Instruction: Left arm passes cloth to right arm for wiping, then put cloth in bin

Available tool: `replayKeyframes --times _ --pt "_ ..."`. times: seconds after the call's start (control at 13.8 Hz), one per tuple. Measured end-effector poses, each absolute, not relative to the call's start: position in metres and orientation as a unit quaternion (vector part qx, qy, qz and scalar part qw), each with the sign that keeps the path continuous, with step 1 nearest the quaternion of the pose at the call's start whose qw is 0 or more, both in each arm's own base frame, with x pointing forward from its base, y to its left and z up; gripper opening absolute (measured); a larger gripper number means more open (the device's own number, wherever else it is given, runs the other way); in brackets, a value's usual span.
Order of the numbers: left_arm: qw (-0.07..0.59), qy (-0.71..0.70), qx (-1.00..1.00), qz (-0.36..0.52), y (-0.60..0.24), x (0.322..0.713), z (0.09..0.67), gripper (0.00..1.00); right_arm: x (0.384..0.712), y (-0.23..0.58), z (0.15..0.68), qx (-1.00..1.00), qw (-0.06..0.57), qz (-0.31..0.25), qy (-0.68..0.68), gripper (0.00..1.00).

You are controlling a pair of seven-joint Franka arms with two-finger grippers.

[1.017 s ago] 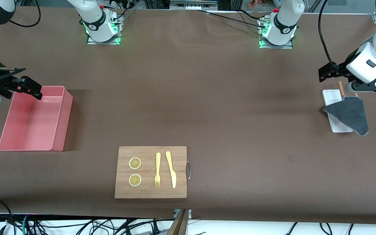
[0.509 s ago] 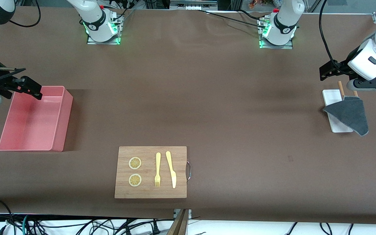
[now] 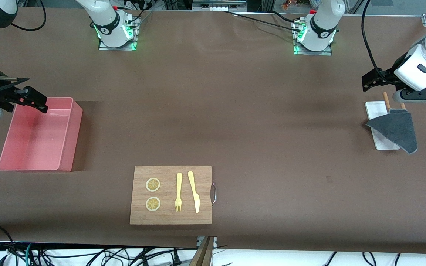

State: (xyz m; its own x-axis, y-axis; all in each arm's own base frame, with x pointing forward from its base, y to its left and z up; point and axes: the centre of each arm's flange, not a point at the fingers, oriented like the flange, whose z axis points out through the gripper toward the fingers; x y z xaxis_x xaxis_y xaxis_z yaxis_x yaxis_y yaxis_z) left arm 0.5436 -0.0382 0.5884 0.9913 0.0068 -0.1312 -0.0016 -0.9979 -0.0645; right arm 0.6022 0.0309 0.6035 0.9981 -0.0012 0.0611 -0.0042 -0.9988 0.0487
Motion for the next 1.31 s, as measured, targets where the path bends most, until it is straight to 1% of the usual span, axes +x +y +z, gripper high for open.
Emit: replayKeyframes --times 0.65,0.87,1.31 --pt "0.031 -0.001 -0.997 0.067 -0.038 0.544 0.587 1.00 0.606 0.032 0.601 0.999 0.023 0.037 0.000 1.00" --pt "0.002 -0.014 -0.997 0.070 -0.031 0.544 0.587 1.00 0.606 0.032 0.601 0.999 0.023 0.037 0.000 1.00" --pt "-0.003 -0.022 -0.997 0.070 -0.023 0.544 0.586 1.00 0.606 0.032 0.601 0.999 0.023 0.037 0.000 1.00"
